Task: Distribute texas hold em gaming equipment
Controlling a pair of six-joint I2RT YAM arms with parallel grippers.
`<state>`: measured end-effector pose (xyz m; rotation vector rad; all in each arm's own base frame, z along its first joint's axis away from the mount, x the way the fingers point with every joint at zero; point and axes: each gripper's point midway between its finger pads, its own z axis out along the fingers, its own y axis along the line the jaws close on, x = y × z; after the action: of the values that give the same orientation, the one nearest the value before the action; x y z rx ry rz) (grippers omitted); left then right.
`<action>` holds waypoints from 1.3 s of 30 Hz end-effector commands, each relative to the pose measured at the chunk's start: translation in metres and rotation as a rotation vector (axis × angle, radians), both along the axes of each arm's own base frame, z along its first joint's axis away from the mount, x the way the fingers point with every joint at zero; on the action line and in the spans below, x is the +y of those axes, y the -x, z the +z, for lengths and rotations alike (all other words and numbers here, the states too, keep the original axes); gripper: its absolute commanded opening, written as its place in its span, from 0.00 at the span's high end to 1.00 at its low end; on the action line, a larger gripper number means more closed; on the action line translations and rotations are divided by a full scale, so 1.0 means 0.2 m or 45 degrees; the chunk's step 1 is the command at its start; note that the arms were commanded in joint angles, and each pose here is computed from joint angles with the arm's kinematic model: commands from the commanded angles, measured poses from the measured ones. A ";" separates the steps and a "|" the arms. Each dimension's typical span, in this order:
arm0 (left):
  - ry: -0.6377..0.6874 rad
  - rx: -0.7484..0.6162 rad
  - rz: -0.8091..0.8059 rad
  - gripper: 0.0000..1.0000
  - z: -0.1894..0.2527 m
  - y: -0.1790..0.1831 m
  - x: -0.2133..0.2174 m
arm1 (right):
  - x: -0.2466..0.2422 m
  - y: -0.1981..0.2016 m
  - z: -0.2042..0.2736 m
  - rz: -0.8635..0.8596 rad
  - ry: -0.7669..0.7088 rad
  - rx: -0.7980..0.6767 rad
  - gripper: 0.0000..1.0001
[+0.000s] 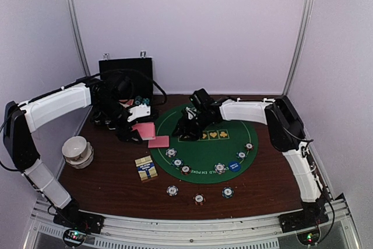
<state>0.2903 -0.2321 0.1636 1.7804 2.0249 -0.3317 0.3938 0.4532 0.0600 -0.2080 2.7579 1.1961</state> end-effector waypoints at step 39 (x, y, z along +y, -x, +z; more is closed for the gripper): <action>0.121 0.031 0.061 1.00 0.11 -0.06 -0.09 | 0.41 0.48 0.73 0.175 -0.743 0.023 0.18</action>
<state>0.2965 -0.2432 0.1721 1.7055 2.0620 -0.4004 0.3034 0.5209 0.1882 -0.2607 2.3551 1.9069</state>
